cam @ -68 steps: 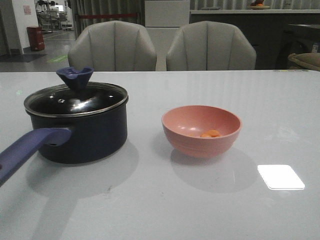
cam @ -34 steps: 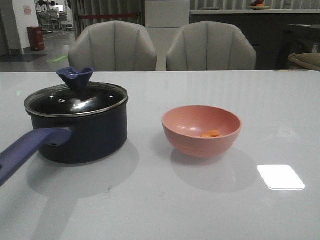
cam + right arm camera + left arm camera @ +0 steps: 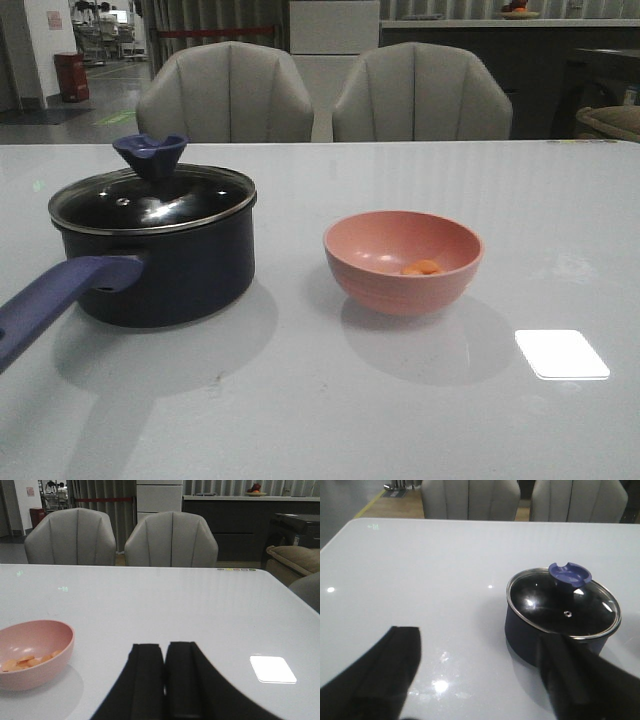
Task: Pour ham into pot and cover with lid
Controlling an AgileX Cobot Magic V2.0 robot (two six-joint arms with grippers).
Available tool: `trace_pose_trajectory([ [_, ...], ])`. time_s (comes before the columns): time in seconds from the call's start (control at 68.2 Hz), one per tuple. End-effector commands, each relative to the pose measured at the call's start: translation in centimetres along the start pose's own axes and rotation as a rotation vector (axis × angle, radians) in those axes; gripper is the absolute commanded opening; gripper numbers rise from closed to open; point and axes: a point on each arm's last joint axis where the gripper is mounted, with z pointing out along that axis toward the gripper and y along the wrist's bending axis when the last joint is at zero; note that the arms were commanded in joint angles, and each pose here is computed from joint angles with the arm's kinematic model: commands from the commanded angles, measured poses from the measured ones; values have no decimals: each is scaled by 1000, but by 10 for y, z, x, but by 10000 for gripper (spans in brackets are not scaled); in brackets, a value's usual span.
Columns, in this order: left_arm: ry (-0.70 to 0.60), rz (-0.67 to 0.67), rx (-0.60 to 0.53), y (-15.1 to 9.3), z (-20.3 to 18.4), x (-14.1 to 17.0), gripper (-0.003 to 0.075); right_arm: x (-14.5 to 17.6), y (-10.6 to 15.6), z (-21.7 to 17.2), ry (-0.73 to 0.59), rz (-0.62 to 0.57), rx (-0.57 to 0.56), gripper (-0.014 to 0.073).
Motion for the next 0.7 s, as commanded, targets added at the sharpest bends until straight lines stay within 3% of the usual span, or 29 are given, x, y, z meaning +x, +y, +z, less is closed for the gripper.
trace_pose_trajectory([
  [0.0, -54, -11, 4, -2, 4, -24, 692, -11, 1, -2, -111, -24, -2, 144],
  [0.396, 258, 28, 93, -27, 80, -86, 691, -11, 1, -2, -111, -24, -2, 144],
  [0.689, 450, 95, 193, -74, 167, -115, 691, -11, 1, -2, -111, -24, -2, 144],
])
